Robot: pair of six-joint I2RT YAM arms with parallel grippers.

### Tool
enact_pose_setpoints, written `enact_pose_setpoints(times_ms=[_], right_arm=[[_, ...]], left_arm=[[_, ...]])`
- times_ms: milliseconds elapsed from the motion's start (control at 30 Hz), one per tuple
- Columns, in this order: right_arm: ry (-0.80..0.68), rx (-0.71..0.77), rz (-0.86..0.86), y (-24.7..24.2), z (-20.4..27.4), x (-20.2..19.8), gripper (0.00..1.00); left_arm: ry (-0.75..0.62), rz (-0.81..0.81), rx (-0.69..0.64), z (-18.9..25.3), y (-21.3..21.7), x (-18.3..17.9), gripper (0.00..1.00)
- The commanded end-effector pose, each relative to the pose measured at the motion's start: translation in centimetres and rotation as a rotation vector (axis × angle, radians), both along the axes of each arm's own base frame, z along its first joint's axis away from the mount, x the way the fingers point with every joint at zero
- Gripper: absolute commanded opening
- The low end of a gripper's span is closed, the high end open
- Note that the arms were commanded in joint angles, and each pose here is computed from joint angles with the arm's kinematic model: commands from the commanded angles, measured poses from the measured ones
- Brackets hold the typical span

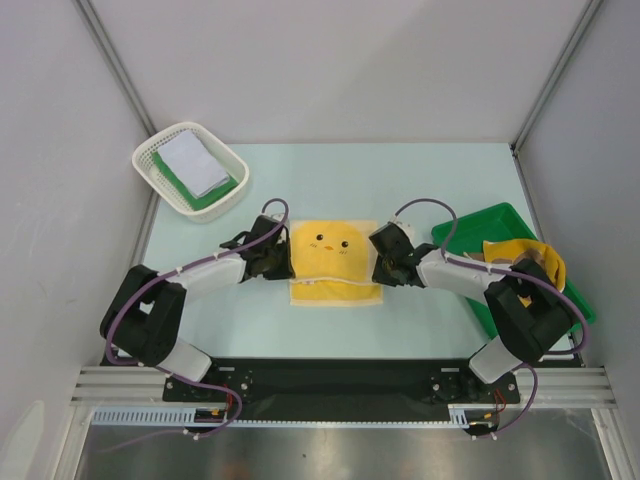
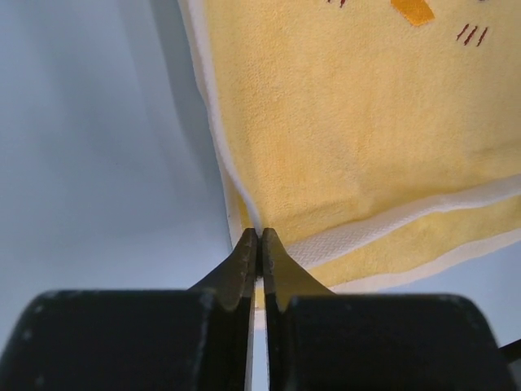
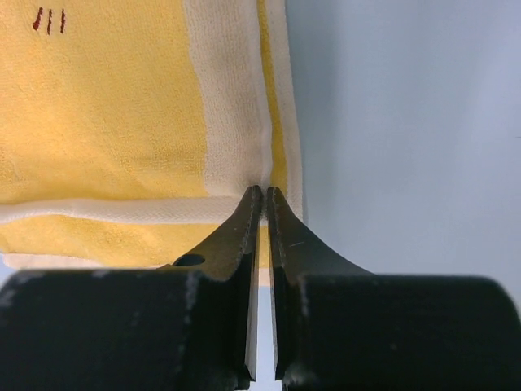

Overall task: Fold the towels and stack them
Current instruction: Fold the towel

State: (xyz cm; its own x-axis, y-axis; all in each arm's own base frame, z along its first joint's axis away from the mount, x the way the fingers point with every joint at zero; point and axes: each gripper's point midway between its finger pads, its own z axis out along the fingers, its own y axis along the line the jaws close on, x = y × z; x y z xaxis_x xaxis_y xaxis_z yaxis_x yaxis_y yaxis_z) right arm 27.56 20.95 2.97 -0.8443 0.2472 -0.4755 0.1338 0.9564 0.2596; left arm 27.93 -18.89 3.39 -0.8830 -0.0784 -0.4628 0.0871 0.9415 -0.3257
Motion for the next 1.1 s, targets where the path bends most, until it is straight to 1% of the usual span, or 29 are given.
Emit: enact_pose_setpoints(times_ms=[0,33,167,300,433,533,600,633,667,700,767,800,900,933,1000,1033,1067], right_arm=[[-0.063,-0.005,0.005,0.2,2.0,1.1,0.01],[-0.061,0.0,0.012,0.4,2.1,1.2,0.0],[-0.071,0.011,0.021,0.6,3.3,1.4,0.0],[-0.087,0.004,0.045,0.5,5.1,1.6,0.0],[-0.086,0.014,0.048,0.0,5.8,2.0,0.05],[-0.073,0.02,0.052,-0.3,5.6,1.8,0.04],[-0.071,0.024,0.059,-0.4,5.5,1.5,0.08],[-0.069,0.025,0.06,-0.4,5.5,1.5,0.14],[-0.056,0.017,0.06,-0.6,4.9,1.2,0.15],[-0.051,0.024,0.066,-0.4,4.6,1.1,0.13],[-0.033,0.028,0.059,-0.6,4.0,0.9,0.07],[-0.018,0.024,0.058,-0.7,3.4,0.7,0.06],[-0.006,0.006,0.046,-1.1,2.5,0.5,0.13],[-0.005,0.001,0.045,-1.2,2.3,0.5,0.2],[-0.011,0.0,0.05,-1.2,2.3,0.6,0.27],[-0.013,0.002,0.056,-1.1,2.4,0.7,0.26],[-0.013,0.002,0.064,-1.1,2.5,0.7,0.22]], left_arm=[[-0.044,-0.008,-0.045,2.3,-0.7,0.9,0.04],[-0.04,-0.011,-0.048,2.4,-0.8,0.8,0.0],[-0.031,-0.026,-0.039,3.0,-0.9,0.8,0.0],[-0.049,-0.037,-0.025,4.9,-0.9,1.5,0.01],[-0.056,-0.052,-0.067,6.0,-1.7,1.5,0.0],[-0.041,-0.061,-0.089,5.8,-2.1,1.2,0.0],[-0.032,-0.059,-0.086,5.4,-2.0,1.0,0.0],[-0.032,-0.06,-0.089,5.4,-2.0,1.0,0.0],[-0.026,-0.06,-0.088,5.1,-2.0,0.9,0.0],[-0.021,-0.064,-0.093,5.0,-2.1,0.8,0.0],[-0.017,-0.068,-0.103,4.8,-2.3,0.7,0.0],[-0.017,-0.073,-0.113,4.6,-2.4,0.6,0.0],[-0.01,-0.077,-0.111,4.1,-2.4,0.5,0.0],[-0.009,-0.08,-0.11,4.0,-2.5,0.5,0.0],[-0.007,-0.085,-0.116,4.0,-2.6,0.6,0.0],[-0.009,-0.085,-0.116,4.0,-2.7,0.6,0.0],[-0.007,-0.083,-0.117,4.0,-2.7,0.6,0.0]])
